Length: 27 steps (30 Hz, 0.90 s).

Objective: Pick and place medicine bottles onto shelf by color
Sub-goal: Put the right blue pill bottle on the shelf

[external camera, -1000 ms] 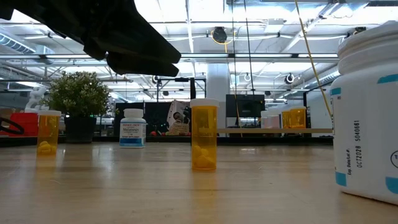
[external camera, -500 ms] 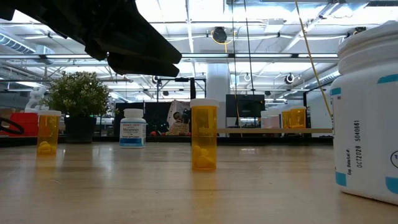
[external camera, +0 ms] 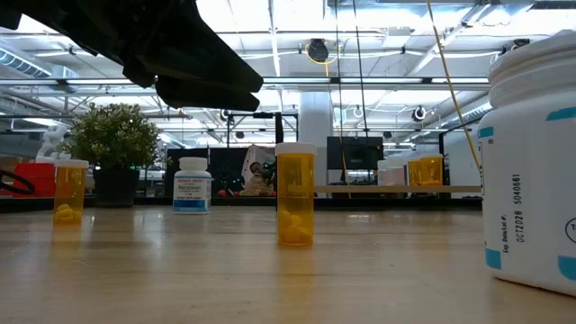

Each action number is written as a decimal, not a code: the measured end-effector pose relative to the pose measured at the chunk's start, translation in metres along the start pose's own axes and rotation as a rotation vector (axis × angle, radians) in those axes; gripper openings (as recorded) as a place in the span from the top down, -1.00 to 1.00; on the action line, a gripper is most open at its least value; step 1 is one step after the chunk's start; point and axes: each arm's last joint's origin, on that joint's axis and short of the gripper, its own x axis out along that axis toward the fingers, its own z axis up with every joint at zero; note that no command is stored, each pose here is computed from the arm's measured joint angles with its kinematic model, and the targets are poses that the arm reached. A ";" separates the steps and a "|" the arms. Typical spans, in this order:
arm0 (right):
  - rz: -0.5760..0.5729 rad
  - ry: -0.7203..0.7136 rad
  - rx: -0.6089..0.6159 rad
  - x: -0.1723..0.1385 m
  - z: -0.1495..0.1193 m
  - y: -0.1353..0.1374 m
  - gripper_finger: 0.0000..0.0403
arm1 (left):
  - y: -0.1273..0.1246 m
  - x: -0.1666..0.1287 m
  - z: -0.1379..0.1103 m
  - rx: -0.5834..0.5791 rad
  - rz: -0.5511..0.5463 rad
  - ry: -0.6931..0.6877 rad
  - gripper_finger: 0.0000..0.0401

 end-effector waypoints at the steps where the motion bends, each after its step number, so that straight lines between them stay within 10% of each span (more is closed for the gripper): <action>1: 0.001 0.000 -0.003 0.000 0.000 0.000 0.22 | 0.000 0.000 0.000 0.000 0.000 0.000 -0.25; 10: 0.001 0.001 0.000 0.000 0.000 0.000 0.41 | 0.000 0.000 0.000 0.000 0.000 0.000 -0.25; 27: 0.012 -0.010 0.012 0.000 0.001 0.001 0.19 | 0.000 0.000 0.000 0.000 0.000 0.000 -0.25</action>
